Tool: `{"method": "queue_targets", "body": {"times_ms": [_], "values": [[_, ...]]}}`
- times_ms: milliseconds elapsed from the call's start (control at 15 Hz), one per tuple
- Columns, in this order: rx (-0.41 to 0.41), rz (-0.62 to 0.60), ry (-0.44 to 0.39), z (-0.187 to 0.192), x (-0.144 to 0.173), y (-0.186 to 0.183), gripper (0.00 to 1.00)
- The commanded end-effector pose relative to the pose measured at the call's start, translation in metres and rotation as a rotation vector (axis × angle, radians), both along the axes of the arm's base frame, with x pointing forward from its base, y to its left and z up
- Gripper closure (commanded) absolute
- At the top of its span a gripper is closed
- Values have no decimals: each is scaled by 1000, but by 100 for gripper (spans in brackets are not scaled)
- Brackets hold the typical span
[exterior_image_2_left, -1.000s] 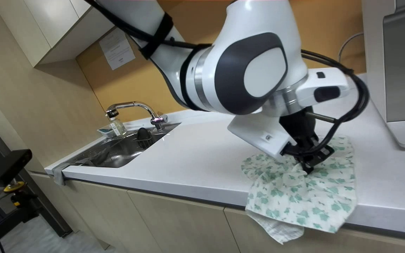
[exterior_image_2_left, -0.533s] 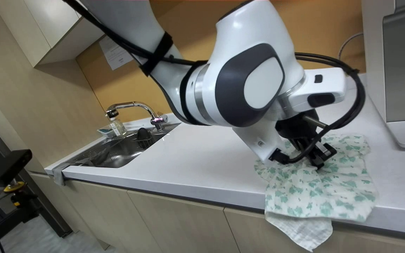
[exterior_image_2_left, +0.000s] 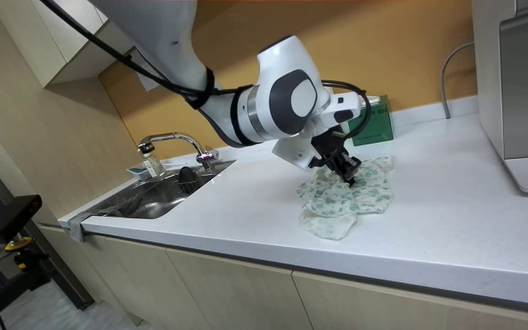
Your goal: Wipe the counter with the cloth
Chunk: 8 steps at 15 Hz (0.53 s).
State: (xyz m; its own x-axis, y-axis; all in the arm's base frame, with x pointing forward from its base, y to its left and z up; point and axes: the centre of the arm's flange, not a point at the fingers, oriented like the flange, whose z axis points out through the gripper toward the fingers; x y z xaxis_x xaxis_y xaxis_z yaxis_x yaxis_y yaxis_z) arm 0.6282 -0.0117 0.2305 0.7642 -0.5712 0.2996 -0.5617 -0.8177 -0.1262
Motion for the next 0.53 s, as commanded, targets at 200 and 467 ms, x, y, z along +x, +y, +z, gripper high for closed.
{"method": "queue_targets", "body": {"times_ms": [200, 467], "values": [[95, 243, 152, -38, 71, 109, 100], [143, 394, 245, -23, 45, 138, 100]]}}
